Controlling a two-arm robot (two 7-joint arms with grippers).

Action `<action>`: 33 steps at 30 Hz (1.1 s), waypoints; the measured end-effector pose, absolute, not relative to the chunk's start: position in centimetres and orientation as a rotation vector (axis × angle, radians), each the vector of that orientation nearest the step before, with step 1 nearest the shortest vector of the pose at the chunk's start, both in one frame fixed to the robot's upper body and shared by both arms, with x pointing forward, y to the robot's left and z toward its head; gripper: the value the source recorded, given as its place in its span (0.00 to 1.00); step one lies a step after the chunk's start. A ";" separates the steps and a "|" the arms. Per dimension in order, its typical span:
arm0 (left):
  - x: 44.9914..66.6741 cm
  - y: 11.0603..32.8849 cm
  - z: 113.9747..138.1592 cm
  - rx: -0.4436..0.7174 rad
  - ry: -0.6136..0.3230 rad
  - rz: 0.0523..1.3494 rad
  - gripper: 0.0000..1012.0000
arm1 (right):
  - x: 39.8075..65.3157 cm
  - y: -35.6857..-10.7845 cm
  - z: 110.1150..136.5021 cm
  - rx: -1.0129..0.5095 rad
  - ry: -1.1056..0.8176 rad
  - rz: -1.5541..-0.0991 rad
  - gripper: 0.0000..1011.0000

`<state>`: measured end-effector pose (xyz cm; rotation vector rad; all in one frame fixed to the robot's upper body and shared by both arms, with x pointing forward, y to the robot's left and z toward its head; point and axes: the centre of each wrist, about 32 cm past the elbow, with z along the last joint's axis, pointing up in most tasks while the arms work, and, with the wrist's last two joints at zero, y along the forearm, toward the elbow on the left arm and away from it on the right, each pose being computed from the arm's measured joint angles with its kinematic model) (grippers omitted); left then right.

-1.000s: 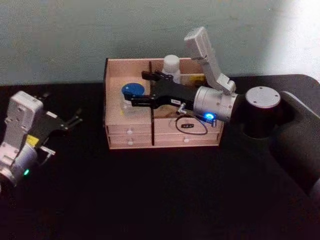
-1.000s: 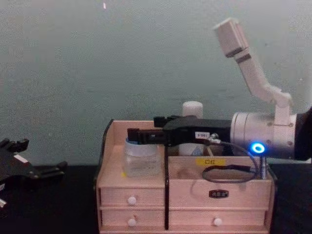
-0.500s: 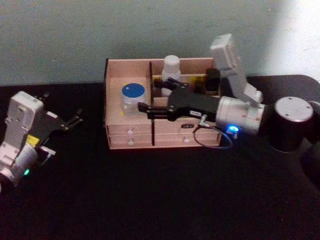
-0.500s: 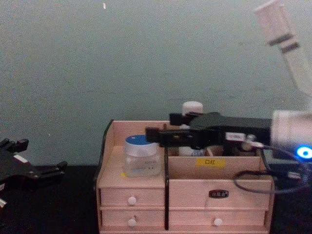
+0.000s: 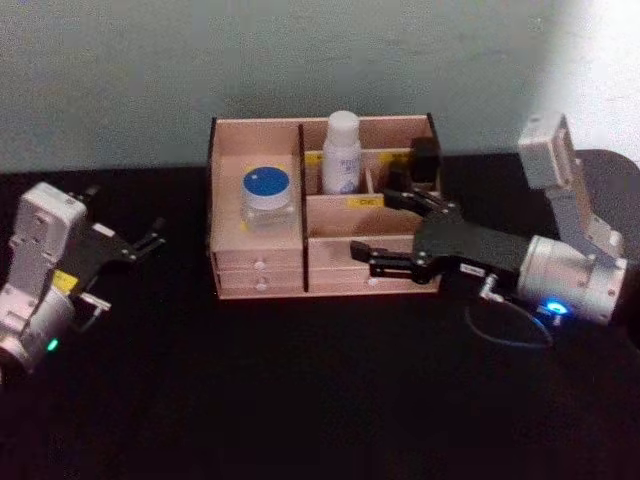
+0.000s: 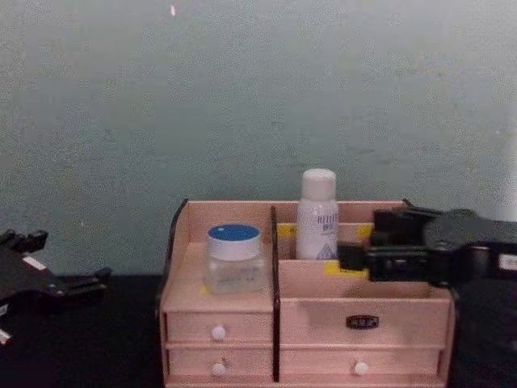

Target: Pick up the facial cleanser and watermelon frost from the table and place them into the tiered storage box.

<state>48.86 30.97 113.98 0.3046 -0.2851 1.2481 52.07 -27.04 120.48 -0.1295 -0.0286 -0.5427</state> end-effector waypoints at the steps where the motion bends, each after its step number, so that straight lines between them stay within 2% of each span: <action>1: 48.9 31.0 114.0 0.304 -0.285 1.248 0.99 | 51.4 -27.5 120.5 -0.134 -0.029 -0.565 0.99; 8: 48.9 31.0 114.0 0.304 -0.285 1.248 0.99 | 49.0 -29.1 120.9 -0.156 -0.030 -0.734 0.99; 10: 48.9 31.0 114.0 0.304 -0.285 1.248 0.99 | 47.9 -29.8 121.3 -0.175 -0.029 -0.839 0.99; 16: 48.9 31.0 114.0 0.304 -0.285 1.248 0.99 | 46.9 -30.8 121.3 -0.194 -0.015 -1.049 0.99; 21: 48.9 31.0 114.0 0.305 -0.285 1.248 0.99 | 47.2 -30.8 120.0 -0.224 -0.003 -1.284 0.99; 24: 48.9 31.0 114.0 0.305 -0.285 1.248 0.99 | 47.9 -30.2 118.9 -0.252 -0.005 -1.368 0.99; 33: 48.9 31.0 114.0 0.304 -0.285 1.248 0.99 | 50.1 -28.4 115.7 -0.334 0.025 -1.468 0.99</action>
